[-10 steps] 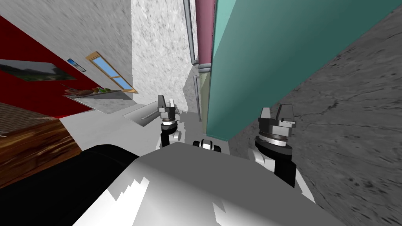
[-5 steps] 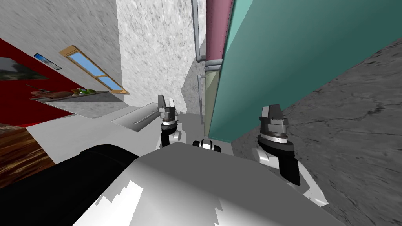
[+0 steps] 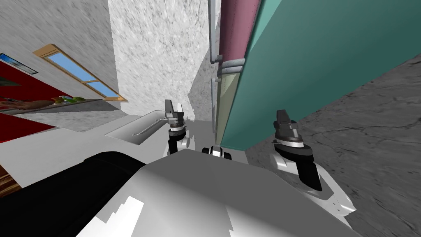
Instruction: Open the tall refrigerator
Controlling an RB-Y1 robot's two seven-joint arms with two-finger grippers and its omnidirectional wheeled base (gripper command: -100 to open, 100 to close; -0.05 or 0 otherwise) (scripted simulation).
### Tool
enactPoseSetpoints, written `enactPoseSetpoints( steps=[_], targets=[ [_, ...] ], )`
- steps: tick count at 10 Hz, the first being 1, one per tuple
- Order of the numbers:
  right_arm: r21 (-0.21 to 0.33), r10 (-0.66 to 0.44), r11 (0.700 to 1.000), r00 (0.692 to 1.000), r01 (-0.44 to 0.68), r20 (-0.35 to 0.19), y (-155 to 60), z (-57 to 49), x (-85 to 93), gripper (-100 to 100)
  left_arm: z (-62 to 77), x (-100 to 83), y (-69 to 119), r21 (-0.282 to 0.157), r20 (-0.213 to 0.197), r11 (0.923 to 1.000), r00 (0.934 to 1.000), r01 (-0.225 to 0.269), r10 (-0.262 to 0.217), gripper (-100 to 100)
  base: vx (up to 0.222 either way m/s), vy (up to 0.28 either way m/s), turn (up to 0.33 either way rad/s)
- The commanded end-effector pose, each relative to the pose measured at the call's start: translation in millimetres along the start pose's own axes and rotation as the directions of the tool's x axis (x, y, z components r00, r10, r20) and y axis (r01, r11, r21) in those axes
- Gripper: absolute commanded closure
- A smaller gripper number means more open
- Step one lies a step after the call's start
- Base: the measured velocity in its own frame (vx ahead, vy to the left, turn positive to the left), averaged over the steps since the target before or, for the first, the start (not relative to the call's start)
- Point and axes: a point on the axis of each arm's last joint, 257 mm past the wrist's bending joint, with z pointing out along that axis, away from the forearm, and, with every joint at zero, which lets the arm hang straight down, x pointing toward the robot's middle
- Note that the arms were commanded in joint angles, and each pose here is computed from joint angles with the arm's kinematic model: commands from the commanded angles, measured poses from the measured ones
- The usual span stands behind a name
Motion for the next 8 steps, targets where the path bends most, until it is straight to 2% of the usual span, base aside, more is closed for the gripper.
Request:
enactPoseSetpoints(
  steps=[1, 3, 5, 6, 8],
  targets=[
    [-0.03, -0.107, 0.994, 0.994, 0.106, -0.029, -7.7, 4.4, -2.5, -100, 0.0, 0.0, 0.0, 0.0, 0.0, 1.0, 1.0, 0.0, 0.0, 0, 0.076, 0.163, -0.123],
    [-0.049, -0.17, 0.985, 0.984, 0.168, -0.045, -13.0, 7.1, -4.3, -100, 0.0, 0.0, 0.0, 0.0, 0.0, 1.0, 1.0, 0.0, 0.0, 0, 0.088, 0.193, -0.117],
    [-0.084, -0.284, 0.957, 0.956, 0.279, -0.065, -25.1, 13.1, -10.0, -100, 0.0, 0.0, 0.0, 0.0, 0.0, 1.0, 1.0, 0.0, 0.0, 0, 0.094, 0.212, -0.147],
    [-0.091, -0.301, 0.951, 0.951, 0.294, -0.069, -24.5, 13.8, -9.7, -100, 0.0, 0.0, 0.0, 0.0, 0.0, 1.0, 1.0, 0.0, 0.0, 0, 0.057, 0.184, -0.07],
    [-0.126, -0.414, 0.907, 0.907, 0.403, -0.08, -38.3, 21.0, -18.1, -100, 0.0, 0.0, 0.0, 0.0, 0.0, 1.0, 1.0, 0.0, 0.0, 0, 0.07, 0.196, -0.146]
  ],
)
